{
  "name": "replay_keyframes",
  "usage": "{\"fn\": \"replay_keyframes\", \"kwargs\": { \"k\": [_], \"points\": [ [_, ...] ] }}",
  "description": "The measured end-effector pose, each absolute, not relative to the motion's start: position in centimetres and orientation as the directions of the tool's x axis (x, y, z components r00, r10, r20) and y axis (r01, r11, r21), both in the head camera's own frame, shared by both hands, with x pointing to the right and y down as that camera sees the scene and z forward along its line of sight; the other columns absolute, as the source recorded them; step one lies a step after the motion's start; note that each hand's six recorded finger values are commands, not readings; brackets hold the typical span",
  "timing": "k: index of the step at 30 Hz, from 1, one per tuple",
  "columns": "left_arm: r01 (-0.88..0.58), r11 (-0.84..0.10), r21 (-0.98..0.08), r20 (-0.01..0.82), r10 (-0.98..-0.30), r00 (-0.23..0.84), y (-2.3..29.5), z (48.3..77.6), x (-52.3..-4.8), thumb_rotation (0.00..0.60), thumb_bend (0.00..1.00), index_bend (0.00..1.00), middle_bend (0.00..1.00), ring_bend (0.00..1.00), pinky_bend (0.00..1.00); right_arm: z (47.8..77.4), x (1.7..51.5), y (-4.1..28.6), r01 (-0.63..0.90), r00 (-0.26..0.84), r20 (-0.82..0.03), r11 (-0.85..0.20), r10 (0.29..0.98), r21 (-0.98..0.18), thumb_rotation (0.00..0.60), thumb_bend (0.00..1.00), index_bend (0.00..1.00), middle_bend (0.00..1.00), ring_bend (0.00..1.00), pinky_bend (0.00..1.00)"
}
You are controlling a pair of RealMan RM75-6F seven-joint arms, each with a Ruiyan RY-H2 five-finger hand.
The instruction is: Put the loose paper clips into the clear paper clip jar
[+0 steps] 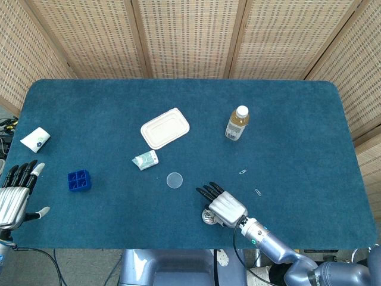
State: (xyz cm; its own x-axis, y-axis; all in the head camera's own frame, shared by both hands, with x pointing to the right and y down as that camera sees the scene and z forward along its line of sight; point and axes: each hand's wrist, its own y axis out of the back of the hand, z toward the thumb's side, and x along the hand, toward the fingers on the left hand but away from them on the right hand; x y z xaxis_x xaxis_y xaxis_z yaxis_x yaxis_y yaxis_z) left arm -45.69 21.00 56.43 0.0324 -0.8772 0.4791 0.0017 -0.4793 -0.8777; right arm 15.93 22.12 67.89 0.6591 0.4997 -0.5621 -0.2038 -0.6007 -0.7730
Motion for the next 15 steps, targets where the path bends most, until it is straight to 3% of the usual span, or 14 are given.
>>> {"fn": "replay_keyframes", "kwargs": {
  "k": [8, 15],
  "points": [
    [0.002, -0.479, -0.878, 0.479, -0.877, 0.035, 21.0, 56.4, -45.6, 0.600, 0.00, 0.00, 0.00, 0.00, 0.00, 67.4, 15.9, 21.7, -0.182, 0.659, -0.548, -0.598, 0.515, -0.781, 0.600, 0.23, 0.48, 0.01, 0.00, 0.00],
    [0.003, -0.481, -0.877, 0.481, -0.876, 0.035, 21.0, 56.5, -45.6, 0.600, 0.00, 0.00, 0.00, 0.00, 0.00, 65.6, 15.8, 19.8, -0.099, 0.658, -0.491, -0.581, 0.571, -0.808, 0.600, 0.23, 0.47, 0.01, 0.00, 0.00]
  ]
}}
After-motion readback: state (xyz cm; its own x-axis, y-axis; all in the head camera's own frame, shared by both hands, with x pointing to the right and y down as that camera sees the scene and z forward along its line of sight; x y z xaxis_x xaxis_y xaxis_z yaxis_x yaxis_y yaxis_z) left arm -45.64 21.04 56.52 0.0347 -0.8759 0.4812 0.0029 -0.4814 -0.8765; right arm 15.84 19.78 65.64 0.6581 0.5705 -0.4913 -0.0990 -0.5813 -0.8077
